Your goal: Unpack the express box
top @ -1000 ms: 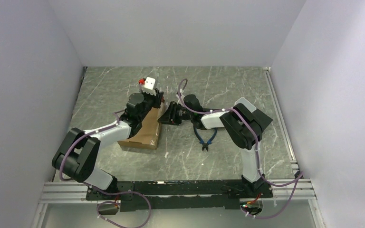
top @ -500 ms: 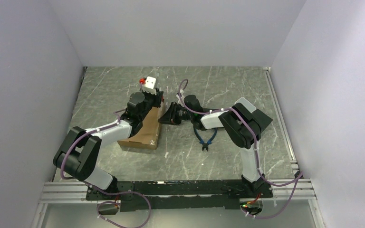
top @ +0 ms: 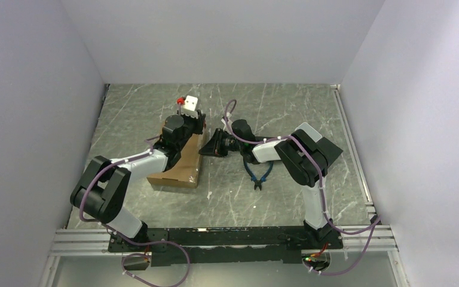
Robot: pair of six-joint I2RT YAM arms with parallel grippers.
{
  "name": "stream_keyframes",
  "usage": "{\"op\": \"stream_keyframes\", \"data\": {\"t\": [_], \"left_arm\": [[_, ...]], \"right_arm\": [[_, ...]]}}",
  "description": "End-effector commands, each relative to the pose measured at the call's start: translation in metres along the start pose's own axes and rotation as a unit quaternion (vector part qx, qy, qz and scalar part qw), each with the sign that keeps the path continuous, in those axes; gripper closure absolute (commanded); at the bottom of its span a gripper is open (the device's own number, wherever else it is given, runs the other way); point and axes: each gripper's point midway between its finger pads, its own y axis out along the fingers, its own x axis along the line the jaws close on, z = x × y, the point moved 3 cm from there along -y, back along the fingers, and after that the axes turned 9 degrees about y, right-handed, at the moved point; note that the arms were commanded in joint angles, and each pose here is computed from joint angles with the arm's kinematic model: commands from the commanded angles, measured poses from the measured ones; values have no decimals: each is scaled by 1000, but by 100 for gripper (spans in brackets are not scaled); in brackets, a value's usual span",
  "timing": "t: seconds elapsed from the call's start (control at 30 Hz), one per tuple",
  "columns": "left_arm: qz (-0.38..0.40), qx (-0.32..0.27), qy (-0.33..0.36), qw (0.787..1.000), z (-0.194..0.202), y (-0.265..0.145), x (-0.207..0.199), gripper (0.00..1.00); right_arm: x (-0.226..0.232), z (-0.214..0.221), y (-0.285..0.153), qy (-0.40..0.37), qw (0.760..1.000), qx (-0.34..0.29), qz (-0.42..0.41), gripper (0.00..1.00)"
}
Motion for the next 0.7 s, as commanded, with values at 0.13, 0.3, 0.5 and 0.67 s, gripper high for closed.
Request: {"op": "stream_keyframes", "data": {"t": [0.13,0.3,0.5,0.67], "left_arm": [[-7,-83,4,997,-58,4,5,100],[-18,-79,9,997,-58,4,9,100],[-23,-67,2,997,-49,7,10,100],[-22,-60,0,998,-44,10,10,100]], "right_arm": [[-6,3,3,-10,1000,2,4,81],[-6,3,3,-10,1000,3,5,81],[-6,3,2,-11,1000,2,7,81],[-5,4,2,-12,1000,3,7,82]]}}
